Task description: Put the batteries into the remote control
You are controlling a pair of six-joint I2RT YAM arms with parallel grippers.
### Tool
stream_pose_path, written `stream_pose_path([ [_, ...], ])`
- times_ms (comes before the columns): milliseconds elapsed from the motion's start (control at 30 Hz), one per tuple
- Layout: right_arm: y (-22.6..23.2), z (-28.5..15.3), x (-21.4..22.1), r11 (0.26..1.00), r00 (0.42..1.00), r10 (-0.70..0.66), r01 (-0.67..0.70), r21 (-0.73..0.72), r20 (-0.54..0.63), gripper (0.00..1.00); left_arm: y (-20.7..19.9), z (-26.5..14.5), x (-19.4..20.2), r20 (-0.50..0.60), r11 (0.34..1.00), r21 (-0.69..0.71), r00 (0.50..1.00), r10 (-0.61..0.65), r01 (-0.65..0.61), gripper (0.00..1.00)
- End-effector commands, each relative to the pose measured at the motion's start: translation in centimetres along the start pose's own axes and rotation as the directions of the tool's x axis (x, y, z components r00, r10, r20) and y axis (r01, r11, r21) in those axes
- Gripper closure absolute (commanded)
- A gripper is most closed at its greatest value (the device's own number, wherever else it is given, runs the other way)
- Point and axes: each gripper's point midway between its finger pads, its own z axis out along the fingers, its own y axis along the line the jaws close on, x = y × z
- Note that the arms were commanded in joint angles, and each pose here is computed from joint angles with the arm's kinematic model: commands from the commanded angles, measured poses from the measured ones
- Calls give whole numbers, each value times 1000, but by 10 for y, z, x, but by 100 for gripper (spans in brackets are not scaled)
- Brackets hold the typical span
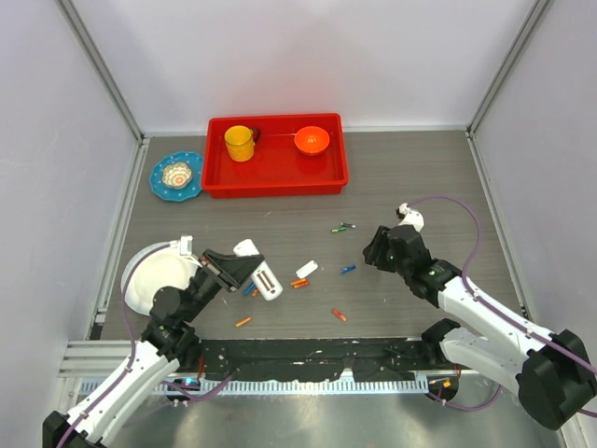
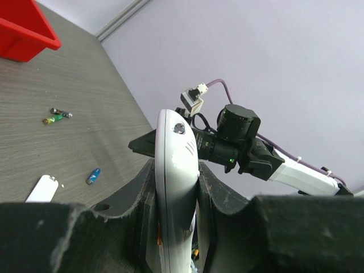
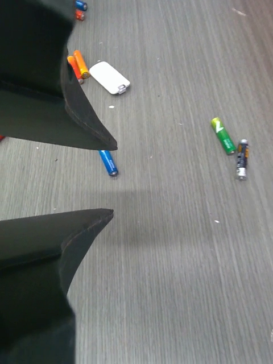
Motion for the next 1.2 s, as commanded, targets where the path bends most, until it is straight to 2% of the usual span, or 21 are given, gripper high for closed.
stream_pose_path([
  [0,4,-4,-2,989,989,-146,147,2,-12,54,29,-8,15,0,1000,-23,1000,11,-11,100],
  [67,4,-4,5,985,984,-173,173,2,-31,66,29,-8,16,-6,1000,-21,1000,6,-6,100],
  [133,9,-2,17,979,977,-203,202,-24,-63,87,29,-8,18,-14,1000,-25,1000,0,-1,100],
  [300,20,7,42,967,956,-254,250,-47,-145,99,31,-7,18,-18,999,-37,1000,-8,7,100],
  [600,46,21,68,948,921,-316,302,-97,-227,99,29,-9,21,-36,1000,-28,999,-12,11,100],
  [1167,43,47,76,953,923,-302,302,-40,-238,99,39,-12,25,-46,997,-75,999,-19,16,100],
])
